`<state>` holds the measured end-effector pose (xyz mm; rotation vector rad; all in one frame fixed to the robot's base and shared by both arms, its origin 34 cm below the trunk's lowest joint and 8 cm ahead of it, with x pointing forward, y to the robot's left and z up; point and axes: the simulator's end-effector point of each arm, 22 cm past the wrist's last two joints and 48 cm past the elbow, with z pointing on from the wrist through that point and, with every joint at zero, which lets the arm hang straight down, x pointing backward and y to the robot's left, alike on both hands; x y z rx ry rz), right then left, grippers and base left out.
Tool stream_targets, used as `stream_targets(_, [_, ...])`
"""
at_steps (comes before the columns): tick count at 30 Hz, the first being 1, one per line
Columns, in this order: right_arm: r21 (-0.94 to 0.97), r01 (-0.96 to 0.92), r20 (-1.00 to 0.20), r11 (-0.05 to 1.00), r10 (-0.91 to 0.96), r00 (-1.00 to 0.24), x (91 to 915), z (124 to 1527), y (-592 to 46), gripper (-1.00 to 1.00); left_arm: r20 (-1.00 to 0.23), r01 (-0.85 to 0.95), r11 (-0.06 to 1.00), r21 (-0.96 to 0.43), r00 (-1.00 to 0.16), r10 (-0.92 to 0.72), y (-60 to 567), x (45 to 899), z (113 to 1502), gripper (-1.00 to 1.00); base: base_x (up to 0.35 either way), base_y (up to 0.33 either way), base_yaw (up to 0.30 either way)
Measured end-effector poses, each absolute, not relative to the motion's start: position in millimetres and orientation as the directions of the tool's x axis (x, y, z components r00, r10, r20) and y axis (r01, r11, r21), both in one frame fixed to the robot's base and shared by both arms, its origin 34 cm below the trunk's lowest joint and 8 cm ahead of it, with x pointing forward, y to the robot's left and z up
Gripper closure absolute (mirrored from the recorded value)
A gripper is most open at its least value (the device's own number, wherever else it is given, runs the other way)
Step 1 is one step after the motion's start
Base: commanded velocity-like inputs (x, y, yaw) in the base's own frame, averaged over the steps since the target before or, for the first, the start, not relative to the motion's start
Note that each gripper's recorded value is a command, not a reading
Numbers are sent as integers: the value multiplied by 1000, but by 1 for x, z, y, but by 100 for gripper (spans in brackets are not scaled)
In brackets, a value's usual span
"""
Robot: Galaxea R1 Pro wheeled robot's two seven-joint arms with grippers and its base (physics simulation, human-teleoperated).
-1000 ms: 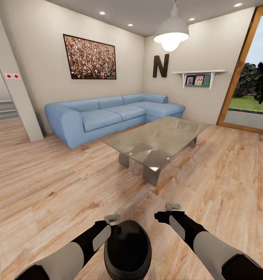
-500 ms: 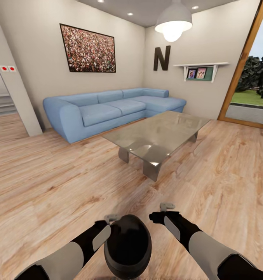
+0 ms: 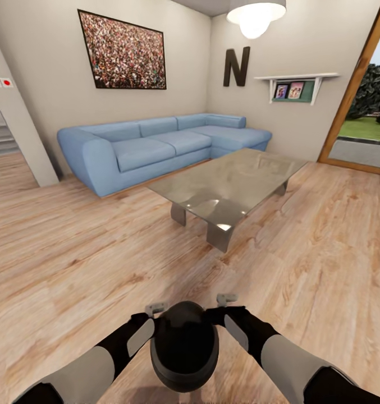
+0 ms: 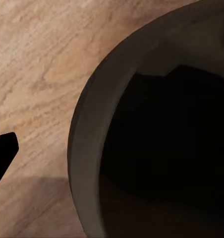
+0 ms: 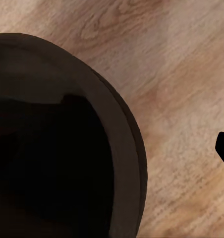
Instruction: Place each of the two pumpkins and all three candles from the living room inside a cabinet in the living room (use any cabinet), then make sure every cabinet is closed, and position the cauldron so it is next to a table in the living room.
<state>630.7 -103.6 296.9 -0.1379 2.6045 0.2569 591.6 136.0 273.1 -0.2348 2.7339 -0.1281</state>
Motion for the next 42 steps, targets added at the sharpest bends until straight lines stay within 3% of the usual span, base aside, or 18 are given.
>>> stream_targets(20, [151,-163,-491,975,-69,-869,625,290,-96,-100,-376,-168,981,-97,-906,-192,165,594,266,-100,0,0,0])
stream_targets(22, [166,-179,-421,970,-94,-902,609,286,-81,-100,-379,-166,981,-99,-905,-192,165,595,267,-100,0,0,0])
stream_targets(26, [168,-183,-398,969,-103,-912,603,284,-78,-100,-381,-165,981,-101,-905,-192,164,596,268,-100,0,0,0])
stream_targets(42, [166,-175,-397,970,-97,-913,603,282,-84,-100,-377,-161,982,-103,-907,-188,162,596,268,-100,0,0,0])
